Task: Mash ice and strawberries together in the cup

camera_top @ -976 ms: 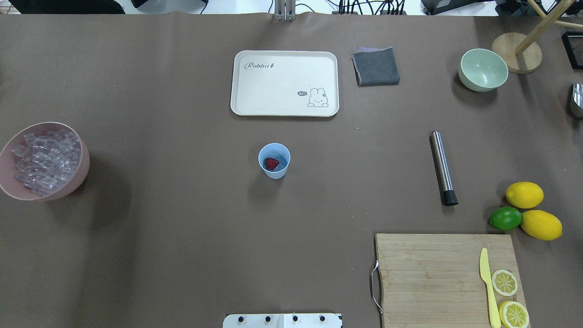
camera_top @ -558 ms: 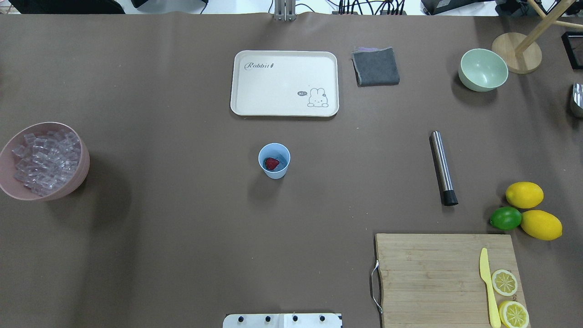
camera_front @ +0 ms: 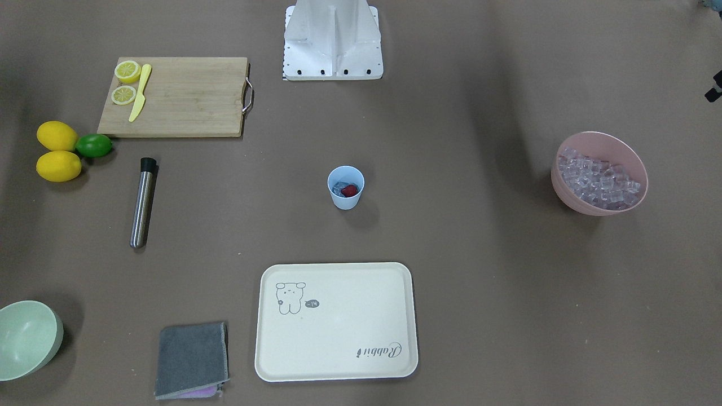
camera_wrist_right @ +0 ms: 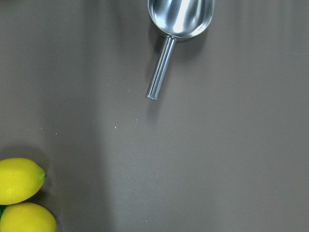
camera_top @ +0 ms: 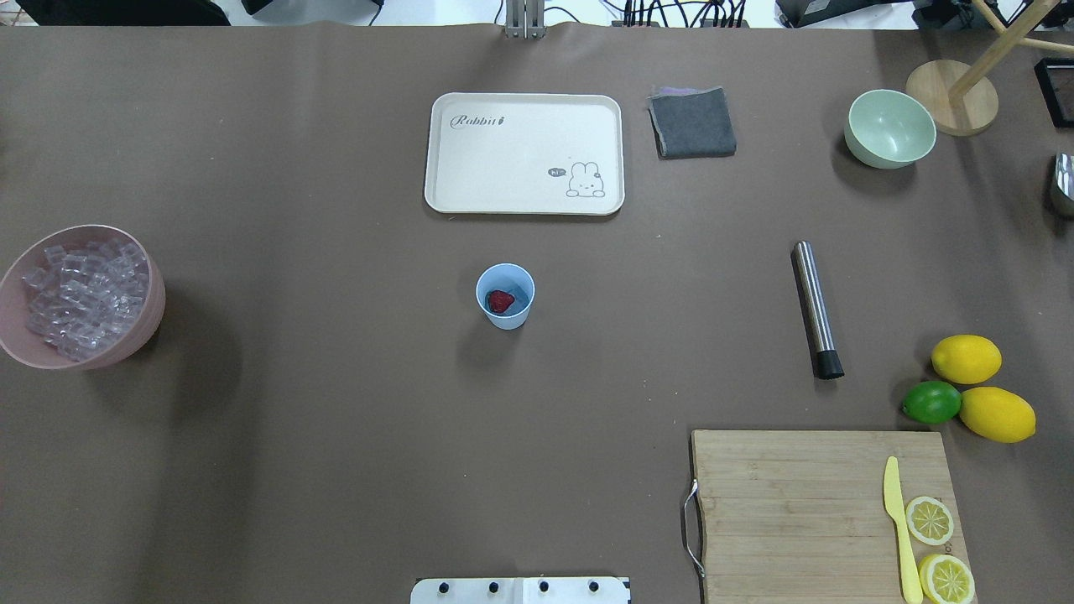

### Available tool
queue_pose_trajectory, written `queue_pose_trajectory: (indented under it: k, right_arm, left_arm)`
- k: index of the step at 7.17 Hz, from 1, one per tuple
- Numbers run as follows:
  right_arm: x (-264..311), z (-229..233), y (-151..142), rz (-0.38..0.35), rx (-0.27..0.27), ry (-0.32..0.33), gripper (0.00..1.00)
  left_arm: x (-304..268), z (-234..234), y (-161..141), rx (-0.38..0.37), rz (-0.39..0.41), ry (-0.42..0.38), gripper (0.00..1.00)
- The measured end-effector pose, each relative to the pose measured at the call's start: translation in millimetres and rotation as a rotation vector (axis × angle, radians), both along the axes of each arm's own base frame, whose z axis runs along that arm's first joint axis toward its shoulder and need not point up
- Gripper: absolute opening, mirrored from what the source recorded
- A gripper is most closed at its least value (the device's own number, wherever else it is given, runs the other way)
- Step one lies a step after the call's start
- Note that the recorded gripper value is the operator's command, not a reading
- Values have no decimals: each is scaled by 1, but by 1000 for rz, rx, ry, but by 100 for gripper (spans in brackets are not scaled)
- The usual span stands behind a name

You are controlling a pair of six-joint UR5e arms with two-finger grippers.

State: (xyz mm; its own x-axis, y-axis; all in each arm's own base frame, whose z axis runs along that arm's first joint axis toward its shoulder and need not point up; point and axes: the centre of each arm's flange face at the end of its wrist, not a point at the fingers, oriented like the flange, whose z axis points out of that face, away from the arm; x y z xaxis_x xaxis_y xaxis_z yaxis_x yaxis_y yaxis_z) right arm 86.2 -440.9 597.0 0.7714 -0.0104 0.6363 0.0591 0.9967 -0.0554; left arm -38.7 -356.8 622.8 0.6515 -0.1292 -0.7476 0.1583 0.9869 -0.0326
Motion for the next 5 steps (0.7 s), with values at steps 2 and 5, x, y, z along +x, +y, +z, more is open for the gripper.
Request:
queue_pose_trajectory:
  k: [2,5]
  right_arm:
    - [1,-4,-1,2,15,2,100]
    - [0,-3,-7,1,77,6,100]
  left_arm:
    - [0,0,-2,39,38,-6,99]
    - [0,4,-1,77,82,-14,99]
